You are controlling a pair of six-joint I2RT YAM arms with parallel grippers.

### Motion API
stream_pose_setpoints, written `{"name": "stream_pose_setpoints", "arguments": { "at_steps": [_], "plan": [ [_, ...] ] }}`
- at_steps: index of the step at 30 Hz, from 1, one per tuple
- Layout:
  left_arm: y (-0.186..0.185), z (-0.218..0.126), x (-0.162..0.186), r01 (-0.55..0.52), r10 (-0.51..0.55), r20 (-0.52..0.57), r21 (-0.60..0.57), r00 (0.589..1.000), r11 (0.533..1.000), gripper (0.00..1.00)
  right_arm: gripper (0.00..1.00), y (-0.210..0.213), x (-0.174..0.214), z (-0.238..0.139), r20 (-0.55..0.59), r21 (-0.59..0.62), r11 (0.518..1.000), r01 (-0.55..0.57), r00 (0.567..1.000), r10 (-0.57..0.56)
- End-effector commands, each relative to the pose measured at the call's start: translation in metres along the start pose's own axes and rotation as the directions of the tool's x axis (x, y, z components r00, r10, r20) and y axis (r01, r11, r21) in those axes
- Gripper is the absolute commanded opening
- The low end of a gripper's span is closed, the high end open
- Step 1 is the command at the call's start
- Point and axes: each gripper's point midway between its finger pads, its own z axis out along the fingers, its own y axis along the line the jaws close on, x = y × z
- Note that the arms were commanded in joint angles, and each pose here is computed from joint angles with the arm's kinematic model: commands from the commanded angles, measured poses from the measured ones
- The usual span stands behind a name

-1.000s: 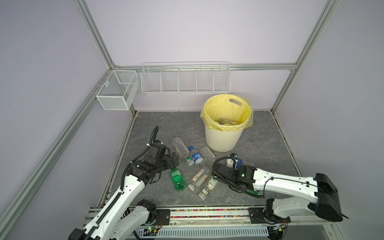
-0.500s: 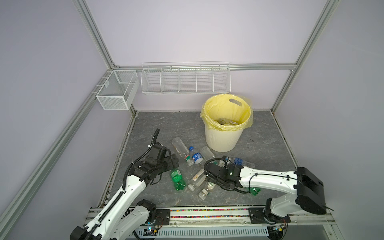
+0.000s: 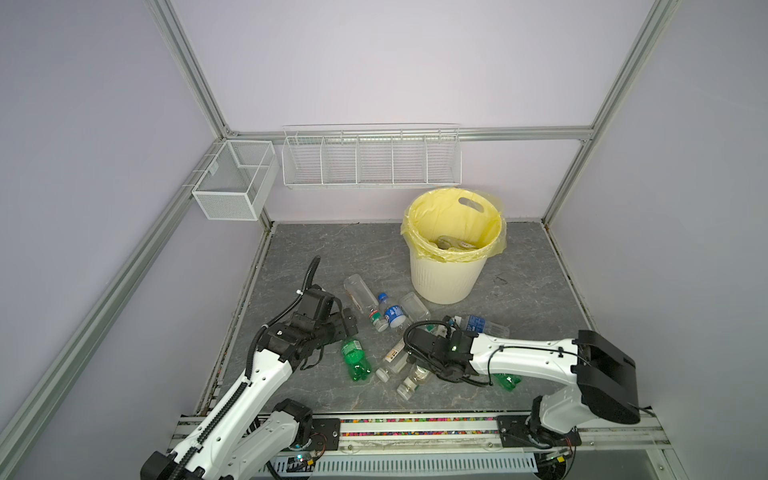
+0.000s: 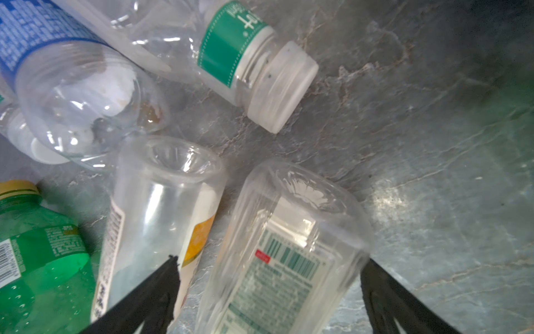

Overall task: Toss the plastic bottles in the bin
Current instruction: 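Close the right gripper on the clear barcode-labelled bottle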

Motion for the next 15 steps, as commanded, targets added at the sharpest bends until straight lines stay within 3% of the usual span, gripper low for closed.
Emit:
{"name": "stream_pose_setpoints", "arguments": {
  "at_steps": [1,15],
  "plan": [
    [0.004,0.0,-0.002,0.006,-0.006,0.011,-0.02,1.0,1.0,0.99,0.93,-0.013,0.002,0.006,-0.001,0.042,0.997,-0.057,0.998,0.057],
    [0.003,-0.002,-0.002,0.009,-0.009,0.012,-0.016,1.0,1.0,0.99,0.72,-0.025,0.004,0.012,0.004,0.068,0.995,-0.066,0.998,0.066]
  ]
}}
